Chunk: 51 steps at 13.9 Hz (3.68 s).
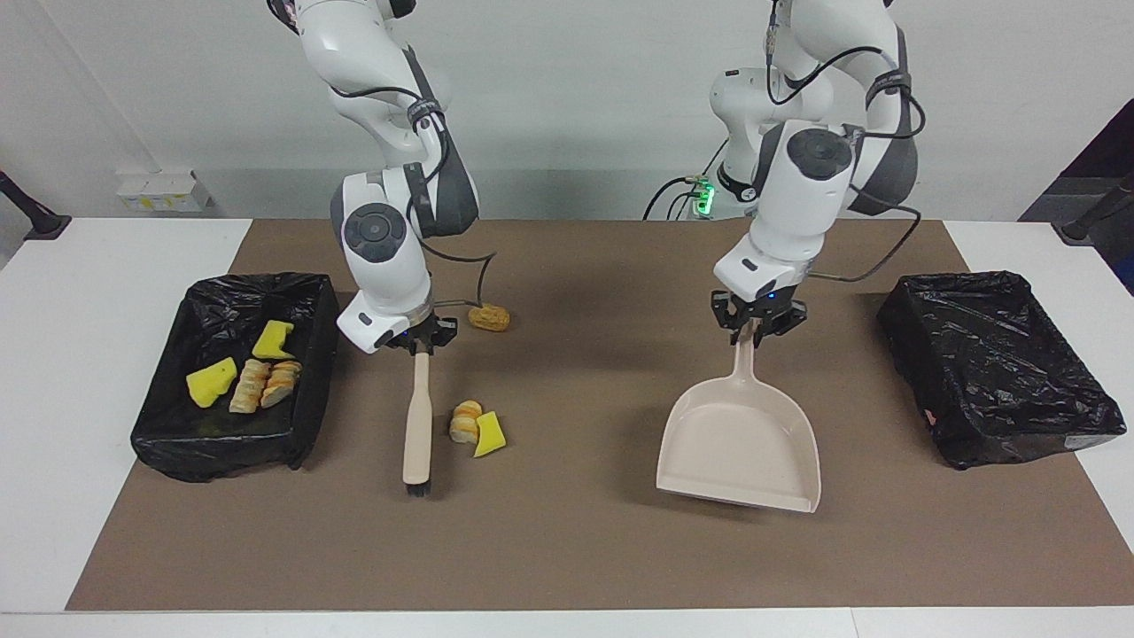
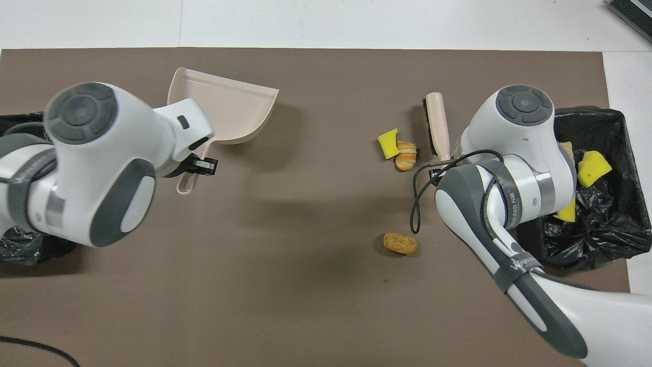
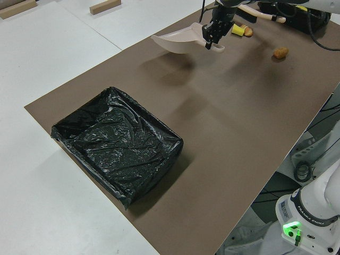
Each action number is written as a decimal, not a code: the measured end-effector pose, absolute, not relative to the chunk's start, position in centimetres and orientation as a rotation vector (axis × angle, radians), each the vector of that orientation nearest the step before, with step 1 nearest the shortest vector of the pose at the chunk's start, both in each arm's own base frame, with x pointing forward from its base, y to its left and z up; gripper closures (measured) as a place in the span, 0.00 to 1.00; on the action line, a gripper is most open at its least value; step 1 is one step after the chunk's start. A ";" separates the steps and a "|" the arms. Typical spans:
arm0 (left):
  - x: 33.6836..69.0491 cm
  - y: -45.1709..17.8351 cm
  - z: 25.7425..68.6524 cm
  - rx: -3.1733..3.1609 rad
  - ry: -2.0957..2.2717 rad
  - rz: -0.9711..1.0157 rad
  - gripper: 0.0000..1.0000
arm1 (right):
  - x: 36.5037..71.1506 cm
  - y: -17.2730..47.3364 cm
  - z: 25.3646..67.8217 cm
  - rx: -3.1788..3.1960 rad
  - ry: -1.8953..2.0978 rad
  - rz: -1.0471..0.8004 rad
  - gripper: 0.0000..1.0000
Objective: Sweep and dump trash in bin
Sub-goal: 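Hold the dustpan with the left gripper while the right gripper sweeps pieces in, then sweep the remaining bread chunk toward the dustpan with the brush in the right gripper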
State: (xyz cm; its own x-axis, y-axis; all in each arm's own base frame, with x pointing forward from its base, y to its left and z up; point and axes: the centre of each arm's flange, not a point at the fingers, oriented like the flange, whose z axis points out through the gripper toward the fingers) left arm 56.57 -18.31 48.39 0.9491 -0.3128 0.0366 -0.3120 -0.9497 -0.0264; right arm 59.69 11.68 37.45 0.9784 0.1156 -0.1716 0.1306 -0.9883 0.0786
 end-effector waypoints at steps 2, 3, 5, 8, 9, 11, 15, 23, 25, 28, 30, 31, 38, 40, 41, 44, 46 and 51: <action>55.7 -15.4 50.3 -3.033 0.711 -0.024 0.69 | 59.8 11.4 36.6 3.014 0.294 -0.276 0.74; 55.4 -14.8 50.4 -2.989 0.870 -0.014 0.69 | 59.8 11.4 36.2 3.007 0.312 -0.286 0.74; 55.2 -13.7 49.6 -2.864 1.226 0.023 0.69 | 59.9 11.8 35.3 3.004 0.330 -0.307 0.74; 54.9 -12.4 48.1 -2.615 1.720 0.077 0.69 | 59.6 13.7 34.8 2.999 0.378 -0.316 0.74; 54.7 -12.2 47.5 -2.539 1.841 0.097 0.69 | 59.5 15.0 34.7 2.998 0.407 -0.315 0.74; 53.9 -12.5 45.9 -2.462 1.966 0.146 0.69 | 58.9 18.5 34.7 3.050 0.396 -0.325 0.74; 51.8 -15.2 41.5 -2.391 2.055 0.154 0.69 | 57.0 26.3 34.3 3.184 0.270 -0.304 0.74; 50.1 -14.8 39.4 -2.373 2.057 0.148 0.69 | 51.2 37.3 34.2 3.309 0.320 -0.382 0.74; 50.0 -14.8 39.1 -2.367 2.057 0.141 0.69 | 49.6 39.4 34.5 3.309 0.364 -0.393 0.74; 49.4 -15.0 37.9 -2.357 2.061 0.121 0.69 | 47.2 42.1 35.4 3.302 0.444 -0.398 0.74; 49.4 -15.2 37.8 -2.354 2.062 0.114 0.69 | 45.6 43.7 35.8 3.296 0.424 -0.409 0.74; 49.4 -15.2 37.8 -2.353 2.062 0.112 0.69 | 45.0 44.1 36.0 3.286 0.424 -0.425 0.74; 50.3 -13.3 37.8 -2.382 2.023 0.076 0.69 | 46.0 33.4 42.6 3.203 0.325 -0.596 0.74; 50.4 -13.1 37.7 -2.382 2.022 0.069 0.69 | 44.4 30.3 42.0 3.174 0.259 -0.630 0.74; 50.4 -13.1 37.8 -2.378 2.027 0.069 0.69 | 43.6 28.5 41.3 3.152 0.216 -0.648 0.74; 50.4 -13.2 37.9 -2.340 2.069 0.066 0.69 | 41.7 22.1 39.3 3.039 0.110 -0.625 0.74; 50.4 -13.4 37.9 -2.298 2.117 0.067 0.69 | 41.1 19.4 38.8 2.998 0.027 -0.596 0.74; 50.0 -13.8 37.7 -2.229 2.205 0.102 0.69 | 40.4 15.7 37.4 2.958 -0.089 -0.573 0.74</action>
State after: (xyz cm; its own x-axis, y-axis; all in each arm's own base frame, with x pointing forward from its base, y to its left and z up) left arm 49.97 -13.78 37.70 0.0098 -0.9987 -0.0490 -0.9990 -0.0118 0.0424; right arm 40.41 15.71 37.43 0.9262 -0.0817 -0.3680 -0.0333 -0.9901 0.1361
